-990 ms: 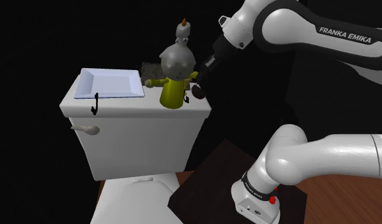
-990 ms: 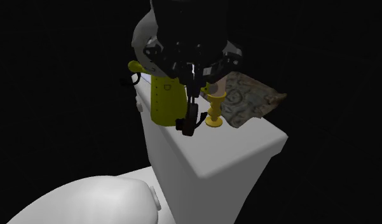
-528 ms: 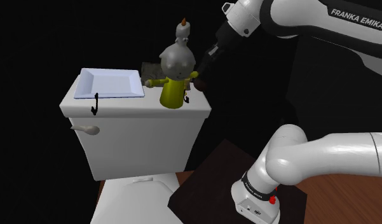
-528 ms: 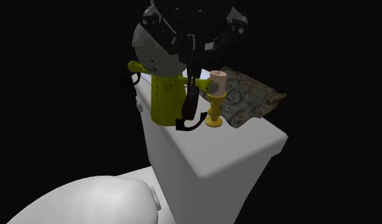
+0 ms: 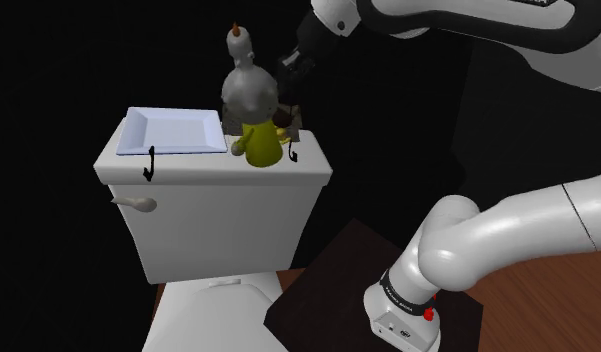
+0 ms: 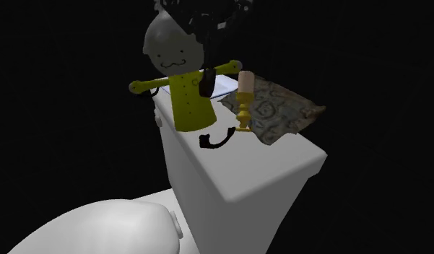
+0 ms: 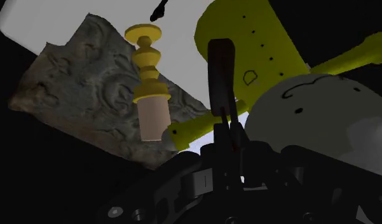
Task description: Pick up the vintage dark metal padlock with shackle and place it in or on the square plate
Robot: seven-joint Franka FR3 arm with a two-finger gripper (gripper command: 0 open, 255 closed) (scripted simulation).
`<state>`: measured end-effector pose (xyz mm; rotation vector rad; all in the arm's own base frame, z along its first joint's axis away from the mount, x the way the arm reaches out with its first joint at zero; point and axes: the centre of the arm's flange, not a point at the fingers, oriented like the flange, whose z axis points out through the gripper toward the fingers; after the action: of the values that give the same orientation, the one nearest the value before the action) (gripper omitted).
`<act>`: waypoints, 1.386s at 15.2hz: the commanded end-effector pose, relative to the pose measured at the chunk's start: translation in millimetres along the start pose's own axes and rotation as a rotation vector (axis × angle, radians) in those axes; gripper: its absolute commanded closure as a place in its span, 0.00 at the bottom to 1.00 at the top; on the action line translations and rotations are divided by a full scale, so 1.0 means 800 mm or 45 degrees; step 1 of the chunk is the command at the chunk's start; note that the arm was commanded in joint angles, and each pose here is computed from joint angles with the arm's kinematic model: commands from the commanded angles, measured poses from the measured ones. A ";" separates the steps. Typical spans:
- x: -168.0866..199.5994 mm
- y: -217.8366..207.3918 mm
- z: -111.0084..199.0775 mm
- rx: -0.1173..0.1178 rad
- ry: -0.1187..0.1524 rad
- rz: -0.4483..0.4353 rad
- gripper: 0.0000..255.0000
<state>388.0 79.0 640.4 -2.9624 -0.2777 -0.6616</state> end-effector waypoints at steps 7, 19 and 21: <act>0.110 -0.052 0.059 0.002 -0.029 -0.002 1.00; 0.247 -0.117 0.131 0.002 -0.029 -0.002 1.00; 0.241 -0.117 0.143 0.002 -0.029 -0.002 1.00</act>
<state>586.0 215.6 630.2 -2.9702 -0.2824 -0.6266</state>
